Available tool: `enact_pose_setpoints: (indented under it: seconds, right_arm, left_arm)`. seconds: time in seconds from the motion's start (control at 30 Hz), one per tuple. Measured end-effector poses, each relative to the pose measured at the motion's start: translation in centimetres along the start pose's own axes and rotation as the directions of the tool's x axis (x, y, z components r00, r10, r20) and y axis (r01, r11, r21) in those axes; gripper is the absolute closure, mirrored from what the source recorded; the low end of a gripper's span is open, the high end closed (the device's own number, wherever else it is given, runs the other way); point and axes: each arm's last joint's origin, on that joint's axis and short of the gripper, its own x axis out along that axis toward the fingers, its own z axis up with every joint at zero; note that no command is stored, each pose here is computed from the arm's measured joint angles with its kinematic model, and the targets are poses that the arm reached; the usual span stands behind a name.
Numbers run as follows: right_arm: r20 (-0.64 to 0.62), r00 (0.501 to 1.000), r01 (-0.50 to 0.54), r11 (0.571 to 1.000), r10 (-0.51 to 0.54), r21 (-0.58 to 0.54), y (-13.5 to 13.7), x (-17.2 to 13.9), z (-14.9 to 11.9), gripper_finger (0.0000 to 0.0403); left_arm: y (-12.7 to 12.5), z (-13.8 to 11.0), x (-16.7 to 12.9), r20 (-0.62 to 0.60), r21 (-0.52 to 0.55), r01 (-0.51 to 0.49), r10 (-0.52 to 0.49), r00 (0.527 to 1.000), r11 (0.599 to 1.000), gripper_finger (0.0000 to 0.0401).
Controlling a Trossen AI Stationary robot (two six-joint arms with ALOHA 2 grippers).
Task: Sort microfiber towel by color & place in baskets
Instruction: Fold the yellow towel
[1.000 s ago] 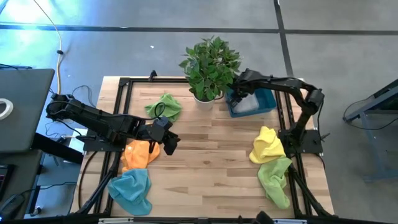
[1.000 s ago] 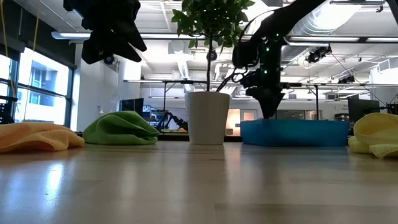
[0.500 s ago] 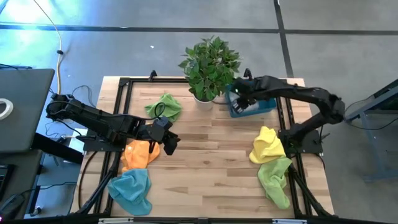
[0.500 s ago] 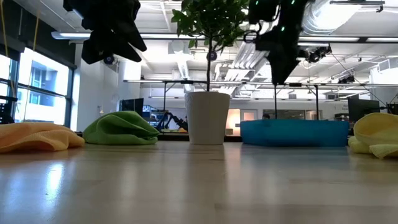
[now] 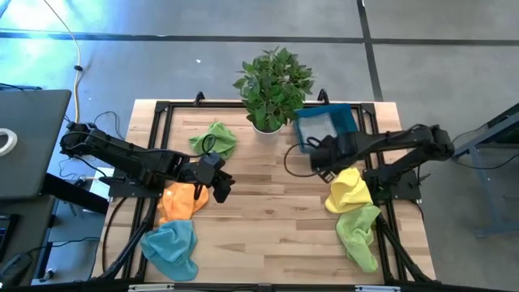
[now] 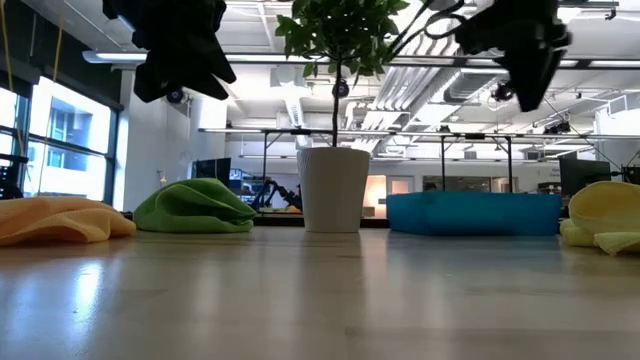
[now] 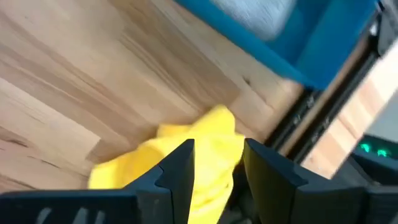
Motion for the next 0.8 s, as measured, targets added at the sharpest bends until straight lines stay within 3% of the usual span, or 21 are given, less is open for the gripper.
enact_pose_setpoints:
  seconds: [0.27,0.37,0.5,0.8]
  right_arm:
    - [0.014,0.999,-0.048,0.994,0.046,0.098,3.2,1.7,-3.9,0.0272]
    - [-0.051,0.992,-0.109,0.979,0.119,0.17,4.4,2.9,-5.4,0.0272]
    - [-0.028,0.971,-0.225,0.944,0.239,0.24,6.3,4.1,-6.7,0.0272]
    - [-0.104,0.971,-0.172,0.934,0.214,0.313,6.4,8.0,-8.7,0.0254]
  left_arm:
    - [-0.1,-0.1,0.0,-0.02,0.001,0.018,-0.018,1.0,1.0,0.0291]
    - [-0.1,-0.1,0.0,-0.026,0.015,0.023,-0.023,0.999,1.0,0.0291]
    - [0.0,-0.1,0.0,-0.025,0.02,0.022,-0.022,0.999,1.0,0.0291]
    - [0.0,0.0,0.0,-0.023,0.03,0.019,-0.019,1.0,0.999,0.0291]
